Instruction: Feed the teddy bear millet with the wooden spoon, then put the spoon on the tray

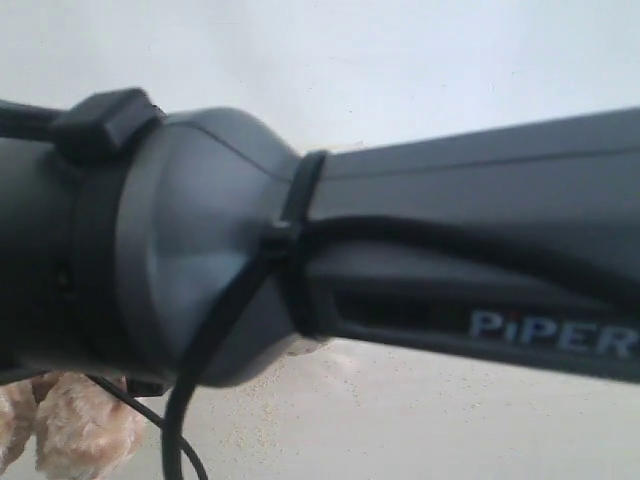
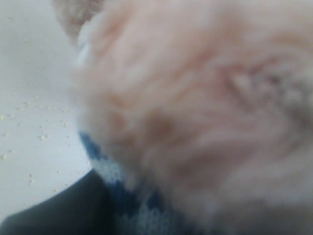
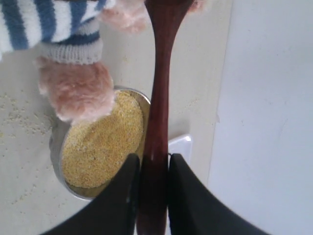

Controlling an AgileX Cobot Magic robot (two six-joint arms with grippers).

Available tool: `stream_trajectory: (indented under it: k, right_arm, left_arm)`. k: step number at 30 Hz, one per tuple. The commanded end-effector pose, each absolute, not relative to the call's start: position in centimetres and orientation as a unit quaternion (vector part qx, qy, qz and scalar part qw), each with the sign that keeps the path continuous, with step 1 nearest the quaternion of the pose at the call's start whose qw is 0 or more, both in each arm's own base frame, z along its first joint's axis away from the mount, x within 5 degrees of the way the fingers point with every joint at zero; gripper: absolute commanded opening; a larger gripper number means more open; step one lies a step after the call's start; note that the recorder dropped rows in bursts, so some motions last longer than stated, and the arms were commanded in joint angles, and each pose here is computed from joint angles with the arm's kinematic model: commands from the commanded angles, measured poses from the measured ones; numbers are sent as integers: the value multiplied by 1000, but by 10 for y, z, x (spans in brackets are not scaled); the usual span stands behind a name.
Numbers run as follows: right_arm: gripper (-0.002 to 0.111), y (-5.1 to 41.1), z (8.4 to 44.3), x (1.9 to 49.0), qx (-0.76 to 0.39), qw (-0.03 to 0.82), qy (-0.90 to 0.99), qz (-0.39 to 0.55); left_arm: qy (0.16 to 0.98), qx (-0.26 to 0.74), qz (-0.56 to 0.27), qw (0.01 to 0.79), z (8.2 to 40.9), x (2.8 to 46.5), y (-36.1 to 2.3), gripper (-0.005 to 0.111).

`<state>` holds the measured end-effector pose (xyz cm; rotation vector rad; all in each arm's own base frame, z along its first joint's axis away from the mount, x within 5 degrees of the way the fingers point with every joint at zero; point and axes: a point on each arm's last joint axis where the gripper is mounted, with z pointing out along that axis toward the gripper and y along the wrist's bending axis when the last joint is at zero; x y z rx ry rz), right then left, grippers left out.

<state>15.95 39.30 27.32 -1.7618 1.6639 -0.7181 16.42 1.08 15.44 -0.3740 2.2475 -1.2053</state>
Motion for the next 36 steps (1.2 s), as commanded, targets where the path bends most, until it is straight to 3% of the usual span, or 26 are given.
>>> stream_trajectory:
  k: [1,16,36]
  right_arm:
    - [0,393,277,158,-654,311,626,-290]
    - [0,393,279,160,-644,325,626,-297]
    - [0,344,318,181,-557,297,758,-162]
  left_arm:
    - [829,-137,-460,286,157,165,10,5]
    - [829,-137,-460,286,157,165,10,5]
    - [829,-137,-460,286,157,165,10,5]
